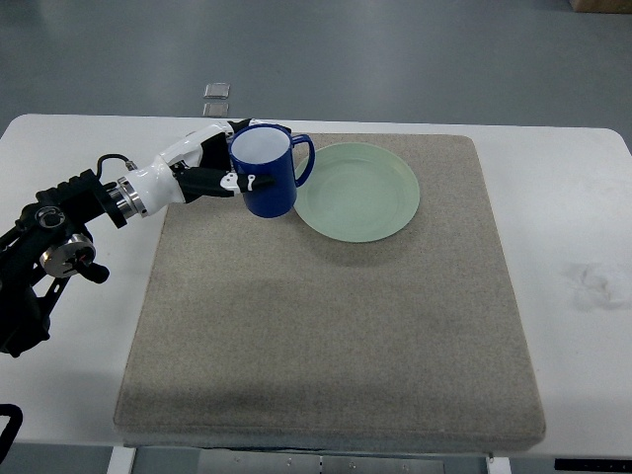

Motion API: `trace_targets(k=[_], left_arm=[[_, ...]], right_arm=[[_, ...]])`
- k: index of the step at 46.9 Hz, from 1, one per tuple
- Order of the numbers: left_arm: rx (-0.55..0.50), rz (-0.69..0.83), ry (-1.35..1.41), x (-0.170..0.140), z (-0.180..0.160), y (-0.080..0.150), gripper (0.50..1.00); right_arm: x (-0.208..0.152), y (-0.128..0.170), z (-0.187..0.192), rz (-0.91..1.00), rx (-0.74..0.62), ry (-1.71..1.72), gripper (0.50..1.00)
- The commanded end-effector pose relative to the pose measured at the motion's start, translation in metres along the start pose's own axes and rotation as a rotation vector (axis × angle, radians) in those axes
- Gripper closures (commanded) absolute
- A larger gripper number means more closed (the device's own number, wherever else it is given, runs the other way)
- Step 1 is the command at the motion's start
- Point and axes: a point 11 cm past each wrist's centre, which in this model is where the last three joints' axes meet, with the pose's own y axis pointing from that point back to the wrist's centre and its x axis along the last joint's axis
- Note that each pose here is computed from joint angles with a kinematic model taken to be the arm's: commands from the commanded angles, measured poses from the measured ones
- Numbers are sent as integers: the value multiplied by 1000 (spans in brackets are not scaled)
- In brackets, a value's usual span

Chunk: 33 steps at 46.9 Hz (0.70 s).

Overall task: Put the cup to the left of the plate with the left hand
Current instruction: 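Lift the mug and carry it past the plate toward the pad's far corner, then lower the mug onto the pad beside the plate and release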

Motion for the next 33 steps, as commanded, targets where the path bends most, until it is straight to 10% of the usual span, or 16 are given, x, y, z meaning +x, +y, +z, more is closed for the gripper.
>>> trace_targets(k=[1, 33], left_arm=[[22, 41, 10, 14, -8, 9, 1000], [-7, 177, -13, 53, -18, 42, 1000]], right_arm=[[0, 0, 0, 0, 0, 0, 568], [0, 0, 0, 0, 0, 0, 568]])
